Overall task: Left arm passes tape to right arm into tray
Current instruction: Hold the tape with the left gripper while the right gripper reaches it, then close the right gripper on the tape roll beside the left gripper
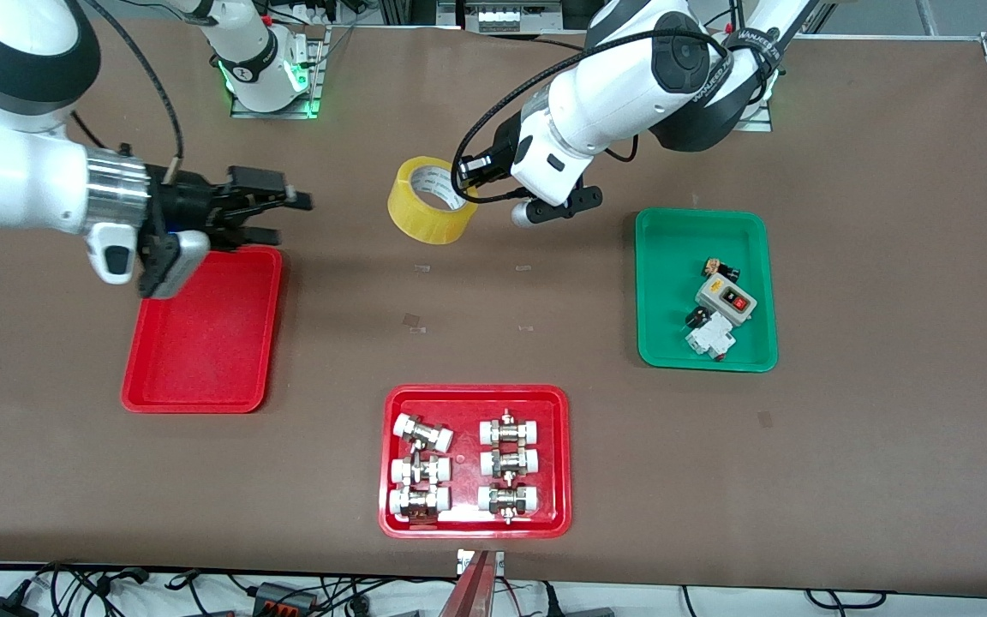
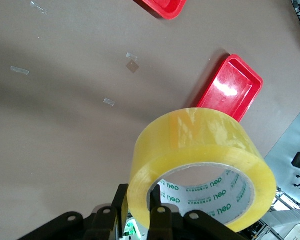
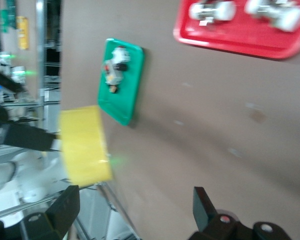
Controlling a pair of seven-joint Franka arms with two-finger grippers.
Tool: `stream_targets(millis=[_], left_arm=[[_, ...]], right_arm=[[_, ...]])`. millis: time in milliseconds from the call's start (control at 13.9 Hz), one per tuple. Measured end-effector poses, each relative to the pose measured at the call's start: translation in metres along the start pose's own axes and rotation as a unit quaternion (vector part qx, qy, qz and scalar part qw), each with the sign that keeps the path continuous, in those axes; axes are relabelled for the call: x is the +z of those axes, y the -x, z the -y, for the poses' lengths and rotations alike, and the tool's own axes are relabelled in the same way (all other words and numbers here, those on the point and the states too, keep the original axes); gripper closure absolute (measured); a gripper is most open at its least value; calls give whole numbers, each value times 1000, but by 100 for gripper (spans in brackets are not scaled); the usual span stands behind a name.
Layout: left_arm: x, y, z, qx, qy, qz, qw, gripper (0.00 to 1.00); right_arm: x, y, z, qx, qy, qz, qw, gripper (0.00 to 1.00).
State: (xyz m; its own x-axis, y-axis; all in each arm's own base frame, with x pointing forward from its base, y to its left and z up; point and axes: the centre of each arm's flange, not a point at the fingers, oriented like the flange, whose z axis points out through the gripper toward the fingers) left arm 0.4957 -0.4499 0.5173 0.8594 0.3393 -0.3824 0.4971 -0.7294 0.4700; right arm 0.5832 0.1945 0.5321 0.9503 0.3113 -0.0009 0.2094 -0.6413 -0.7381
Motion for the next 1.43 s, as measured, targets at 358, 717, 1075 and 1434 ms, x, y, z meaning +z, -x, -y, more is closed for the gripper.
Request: stream_targets(millis=[358, 717, 1075, 1434], left_arm=[[0, 0, 0, -6, 0, 0, 1000, 79], [1, -1, 0, -7, 0, 0, 1000, 79], [2, -2, 1, -8, -1, 1, 1000, 79], [4, -3, 1, -9, -3, 3, 1000, 79]], right_arm=[[52, -13, 35, -18, -34, 4, 999, 0], [76, -19, 32, -12, -42, 13, 999, 0], [101, -26, 25, 5, -78, 25, 997, 0], [101, -27, 23, 7, -80, 25, 996, 0]])
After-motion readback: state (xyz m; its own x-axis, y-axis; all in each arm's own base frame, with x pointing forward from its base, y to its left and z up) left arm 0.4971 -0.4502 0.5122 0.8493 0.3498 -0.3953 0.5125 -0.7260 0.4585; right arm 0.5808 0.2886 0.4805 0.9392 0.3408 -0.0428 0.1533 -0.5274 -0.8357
